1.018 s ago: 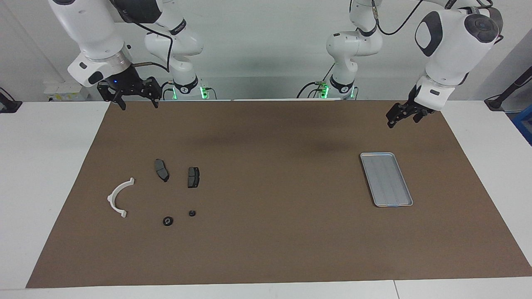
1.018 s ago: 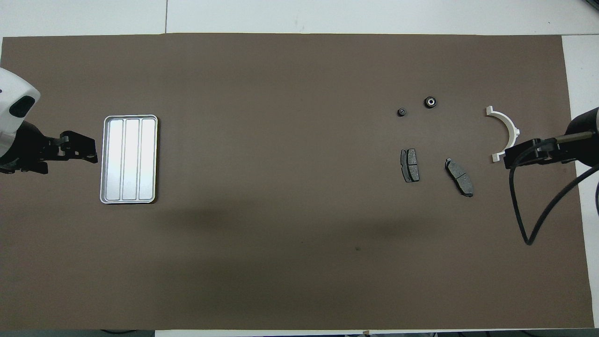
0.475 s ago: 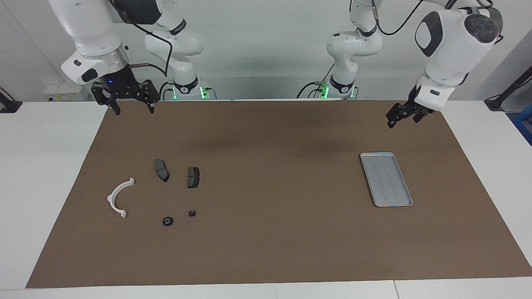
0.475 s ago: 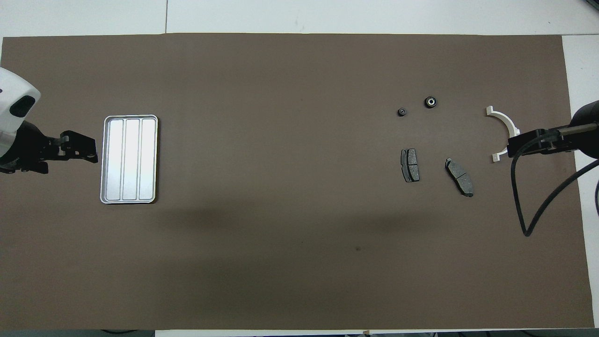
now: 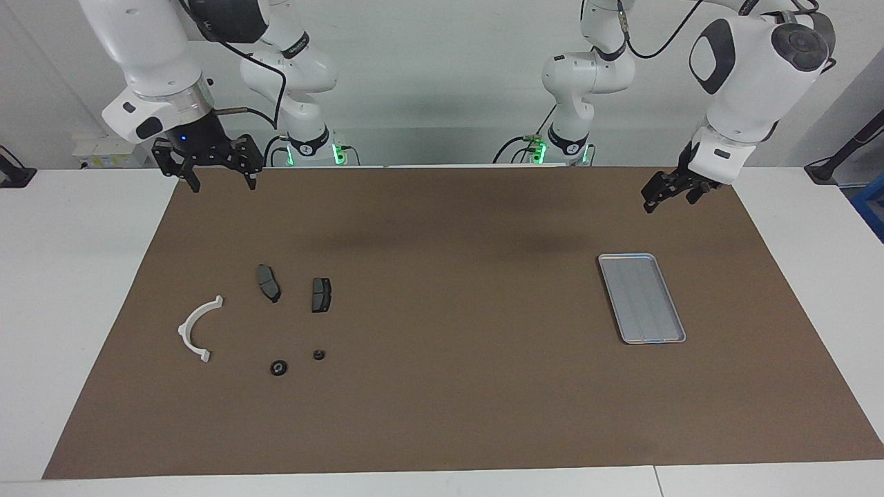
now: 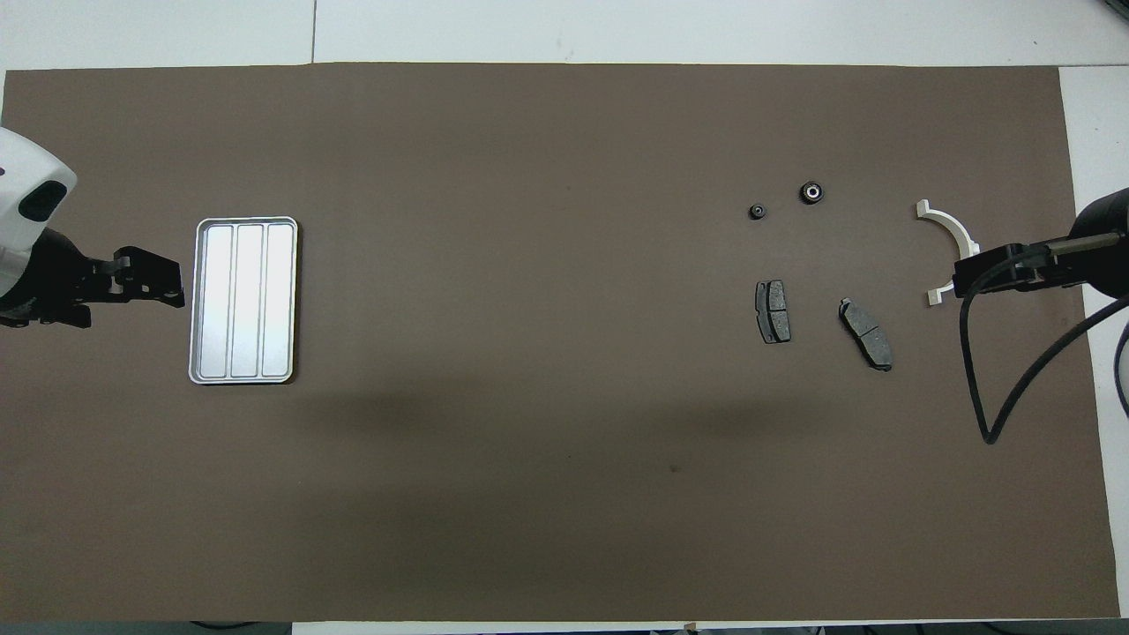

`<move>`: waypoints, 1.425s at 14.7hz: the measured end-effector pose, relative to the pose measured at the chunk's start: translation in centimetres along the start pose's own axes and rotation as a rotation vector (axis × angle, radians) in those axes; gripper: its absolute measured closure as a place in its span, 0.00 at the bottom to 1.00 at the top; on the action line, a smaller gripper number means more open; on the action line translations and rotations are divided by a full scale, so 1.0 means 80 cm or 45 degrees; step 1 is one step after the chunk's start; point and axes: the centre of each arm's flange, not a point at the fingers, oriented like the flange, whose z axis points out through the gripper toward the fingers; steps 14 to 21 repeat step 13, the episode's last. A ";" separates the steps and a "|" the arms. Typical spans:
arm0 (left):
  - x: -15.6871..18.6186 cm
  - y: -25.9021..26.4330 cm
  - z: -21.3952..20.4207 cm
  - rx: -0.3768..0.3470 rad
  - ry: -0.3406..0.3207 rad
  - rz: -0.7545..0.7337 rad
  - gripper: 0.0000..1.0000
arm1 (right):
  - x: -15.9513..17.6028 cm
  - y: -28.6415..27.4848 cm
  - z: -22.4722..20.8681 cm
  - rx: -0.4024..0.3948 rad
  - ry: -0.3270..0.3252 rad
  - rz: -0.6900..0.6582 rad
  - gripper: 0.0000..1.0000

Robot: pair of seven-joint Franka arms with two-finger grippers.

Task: Place bearing gear from tray to pile

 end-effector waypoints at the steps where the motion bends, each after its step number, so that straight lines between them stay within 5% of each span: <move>1: 0.000 0.000 0.000 0.000 0.000 0.000 0.00 | 0.001 0.000 0.002 0.000 -0.004 0.000 0.00; 21: 0.000 0.000 0.000 0.000 0.000 0.000 0.00 | 0.001 -0.006 0.003 0.002 -0.006 -0.010 0.00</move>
